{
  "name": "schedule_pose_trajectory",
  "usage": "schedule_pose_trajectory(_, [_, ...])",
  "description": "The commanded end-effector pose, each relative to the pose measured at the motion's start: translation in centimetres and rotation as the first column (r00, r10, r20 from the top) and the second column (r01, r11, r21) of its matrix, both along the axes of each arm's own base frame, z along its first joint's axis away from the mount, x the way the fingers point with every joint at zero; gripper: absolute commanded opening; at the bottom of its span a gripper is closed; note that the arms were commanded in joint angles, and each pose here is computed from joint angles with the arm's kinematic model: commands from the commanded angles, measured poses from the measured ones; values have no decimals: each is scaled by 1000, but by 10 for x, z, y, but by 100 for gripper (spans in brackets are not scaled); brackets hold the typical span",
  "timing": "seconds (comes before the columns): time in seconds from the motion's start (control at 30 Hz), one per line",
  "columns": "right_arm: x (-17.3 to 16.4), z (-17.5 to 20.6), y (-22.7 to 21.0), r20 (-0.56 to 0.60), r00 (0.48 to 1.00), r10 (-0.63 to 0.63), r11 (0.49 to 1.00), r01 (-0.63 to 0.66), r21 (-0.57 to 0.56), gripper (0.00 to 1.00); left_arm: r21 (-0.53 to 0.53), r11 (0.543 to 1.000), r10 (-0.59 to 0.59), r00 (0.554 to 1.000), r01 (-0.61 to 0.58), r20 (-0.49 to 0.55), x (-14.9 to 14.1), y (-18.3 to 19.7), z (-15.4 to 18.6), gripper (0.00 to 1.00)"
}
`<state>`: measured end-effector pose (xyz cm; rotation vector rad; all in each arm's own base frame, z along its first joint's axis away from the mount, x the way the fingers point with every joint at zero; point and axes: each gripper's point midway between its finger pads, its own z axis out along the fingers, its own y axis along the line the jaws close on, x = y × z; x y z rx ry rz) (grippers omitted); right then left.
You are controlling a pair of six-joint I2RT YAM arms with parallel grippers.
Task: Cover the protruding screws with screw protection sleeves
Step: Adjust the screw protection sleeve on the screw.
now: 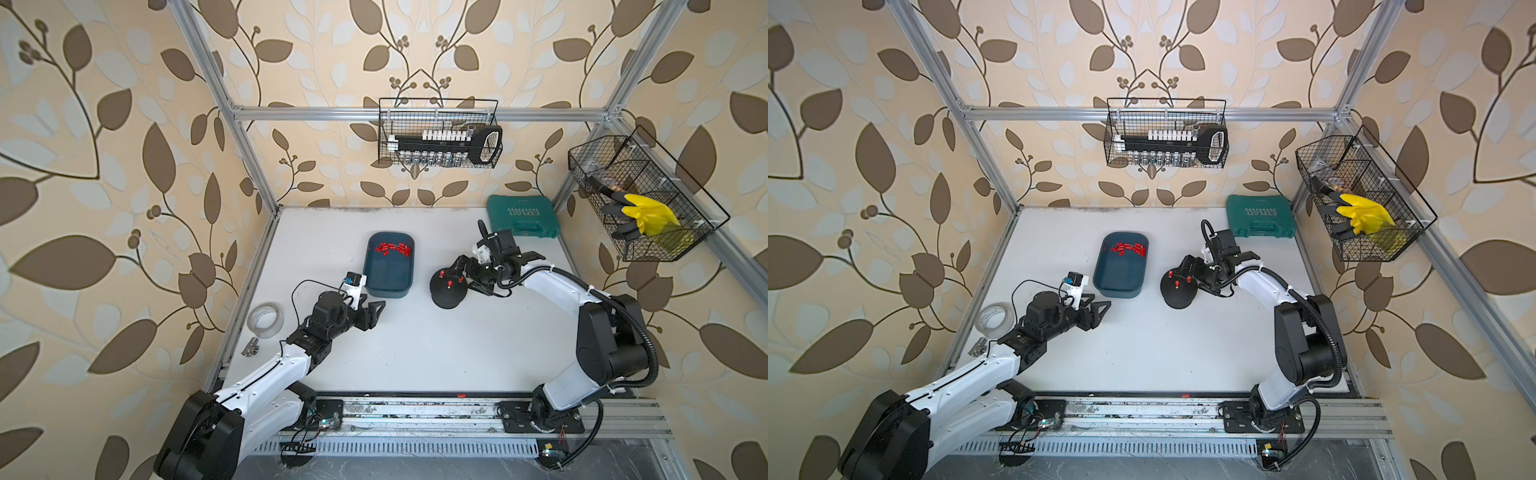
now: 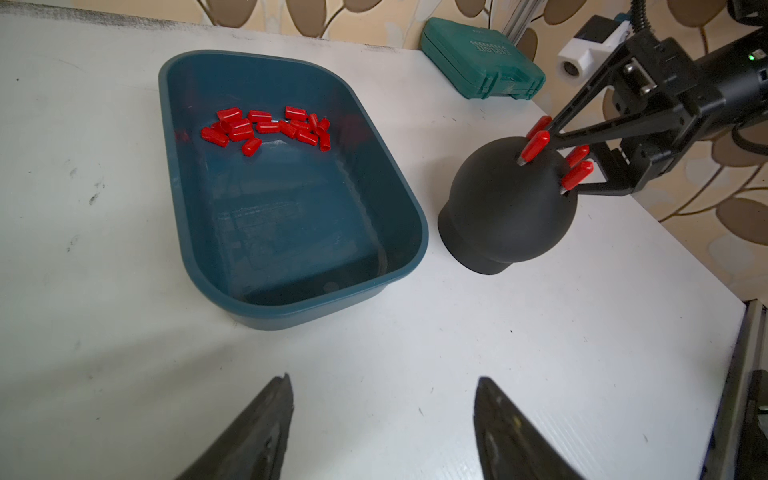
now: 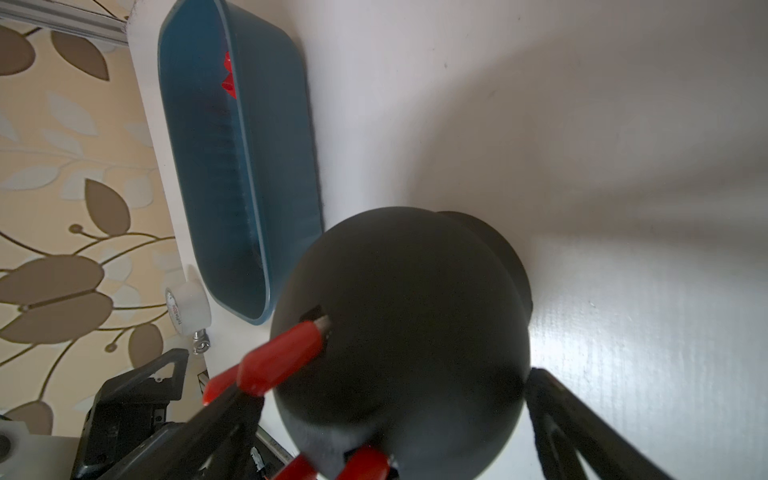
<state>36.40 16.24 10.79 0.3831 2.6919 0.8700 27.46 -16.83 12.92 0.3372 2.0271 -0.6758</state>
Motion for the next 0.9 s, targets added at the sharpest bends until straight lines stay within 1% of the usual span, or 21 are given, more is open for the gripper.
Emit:
schedule_pose_trajectory(0.0, [6,13,4,42,999,6,1000,-7,15,100,-9,1000,-17,998,17,68,6,-6,21,71])
schedule_pose_trajectory(0.13, [12,36,2,96,995,7,1000,-8,7,100,-7,1000,-15,997,15,70,7,-6,23,71])
schedule_pose_trajectory(0.23, [15,41,5,109,994,20,1000,-21,3,100,-7,1000,-18,997,19,77,7,-7,24,72])
schedule_pose_trajectory(0.43, [15,28,4,82,996,32,998,-27,-59,100,-2,1000,-21,997,22,72,7,-7,22,72])
schedule_pose_trajectory(0.63, [8,9,4,56,997,61,993,-55,-108,100,0,1000,-20,997,20,72,7,-7,22,72])
schedule_pose_trajectory(0.73, [7,-4,4,24,997,73,990,-70,-126,100,-1,1000,-24,997,24,73,7,-8,22,72])
schedule_pose_trajectory(0.87, [9,-12,7,11,996,84,988,-82,-134,100,4,1000,-19,997,19,72,7,-6,21,72])
